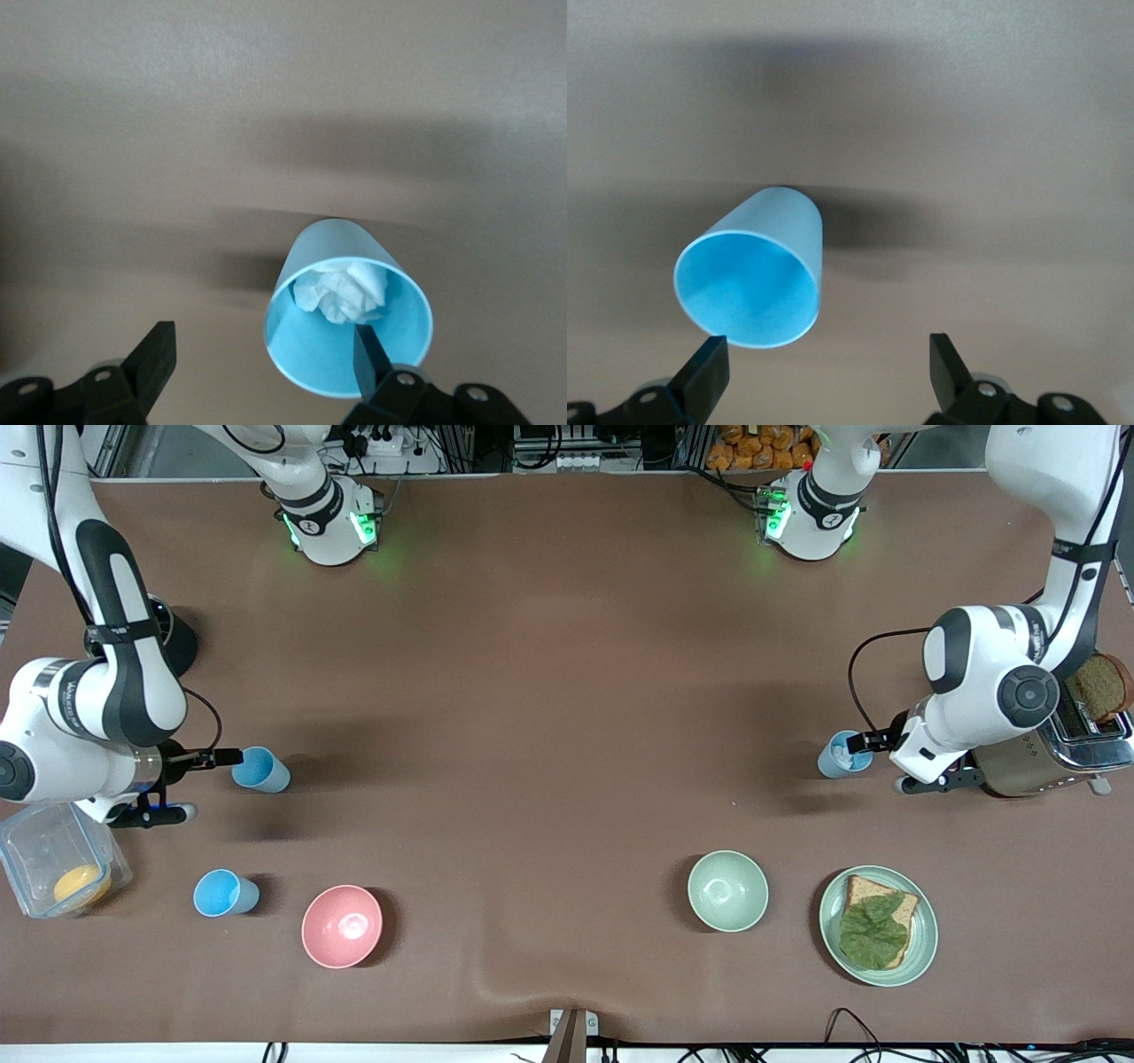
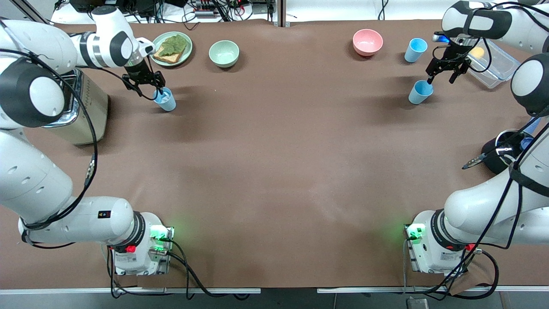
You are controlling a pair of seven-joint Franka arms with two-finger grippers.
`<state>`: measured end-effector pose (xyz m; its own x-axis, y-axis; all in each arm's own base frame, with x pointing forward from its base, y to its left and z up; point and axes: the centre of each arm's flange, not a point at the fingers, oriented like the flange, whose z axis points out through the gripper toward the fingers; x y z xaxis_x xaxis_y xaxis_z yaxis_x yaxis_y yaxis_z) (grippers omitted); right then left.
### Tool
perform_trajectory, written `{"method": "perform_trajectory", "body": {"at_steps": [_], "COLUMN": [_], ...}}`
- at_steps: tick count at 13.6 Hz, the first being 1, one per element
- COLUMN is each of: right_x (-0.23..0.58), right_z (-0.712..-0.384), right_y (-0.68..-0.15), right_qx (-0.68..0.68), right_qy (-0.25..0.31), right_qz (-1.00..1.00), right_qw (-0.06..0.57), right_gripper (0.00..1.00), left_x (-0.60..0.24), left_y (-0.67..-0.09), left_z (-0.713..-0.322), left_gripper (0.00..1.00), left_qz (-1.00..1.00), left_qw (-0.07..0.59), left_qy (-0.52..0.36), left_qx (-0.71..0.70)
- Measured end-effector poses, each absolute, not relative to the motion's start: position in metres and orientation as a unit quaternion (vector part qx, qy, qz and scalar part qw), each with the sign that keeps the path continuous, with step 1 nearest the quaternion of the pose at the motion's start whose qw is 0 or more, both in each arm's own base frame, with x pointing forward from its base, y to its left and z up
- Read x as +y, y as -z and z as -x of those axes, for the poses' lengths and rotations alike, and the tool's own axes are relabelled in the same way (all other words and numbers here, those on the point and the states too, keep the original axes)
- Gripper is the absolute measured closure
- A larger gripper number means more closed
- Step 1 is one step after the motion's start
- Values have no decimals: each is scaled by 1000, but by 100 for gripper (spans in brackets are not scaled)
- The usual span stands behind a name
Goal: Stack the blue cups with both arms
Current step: 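Grasp the blue cup with the right gripper while the left gripper grasps the tissue cup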
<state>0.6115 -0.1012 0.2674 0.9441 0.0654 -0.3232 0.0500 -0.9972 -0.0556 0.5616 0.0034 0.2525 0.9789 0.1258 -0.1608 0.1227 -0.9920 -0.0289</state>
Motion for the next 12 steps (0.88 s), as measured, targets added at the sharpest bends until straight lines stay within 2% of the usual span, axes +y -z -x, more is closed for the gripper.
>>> {"method": "perform_trajectory", "body": {"at_steps": [2, 3, 4, 9, 10, 11, 12], "right_x": [-105, -107, -108, -103, -102, -102, -102], "right_z": [-611, -611, -611, -611, -611, -611, -611], "right_y": [-257, -250, -244, -217, -216, -214, -213], "right_qx": [-26, -25, -24, -8, -5, -3, -3], "right_qy": [-158, -158, -159, -165, -164, -163, -163], "right_qz": [987, 987, 987, 985, 985, 985, 985], "right_qw": [23, 24, 24, 53, 57, 59, 59], "right_gripper": [0, 0, 0, 0, 3, 4, 13], "left_x": [3, 3, 3, 2, 0, -3, -6], "left_y": [-240, -235, -232, -232, -234, -238, -240], "left_z": [-562, -561, -561, -562, -563, -564, -565], "left_gripper": [25, 25, 33, 85, 96, 96, 96], "left_qz": [995, 994, 994, 994, 995, 995, 995], "left_qw": [9, 9, 9, 8, 6, 5, 4], "left_qy": [-84, -86, -87, -86, -83, -80, -77], "left_qx": [-62, -62, -62, -61, -61, -59, -57]}}
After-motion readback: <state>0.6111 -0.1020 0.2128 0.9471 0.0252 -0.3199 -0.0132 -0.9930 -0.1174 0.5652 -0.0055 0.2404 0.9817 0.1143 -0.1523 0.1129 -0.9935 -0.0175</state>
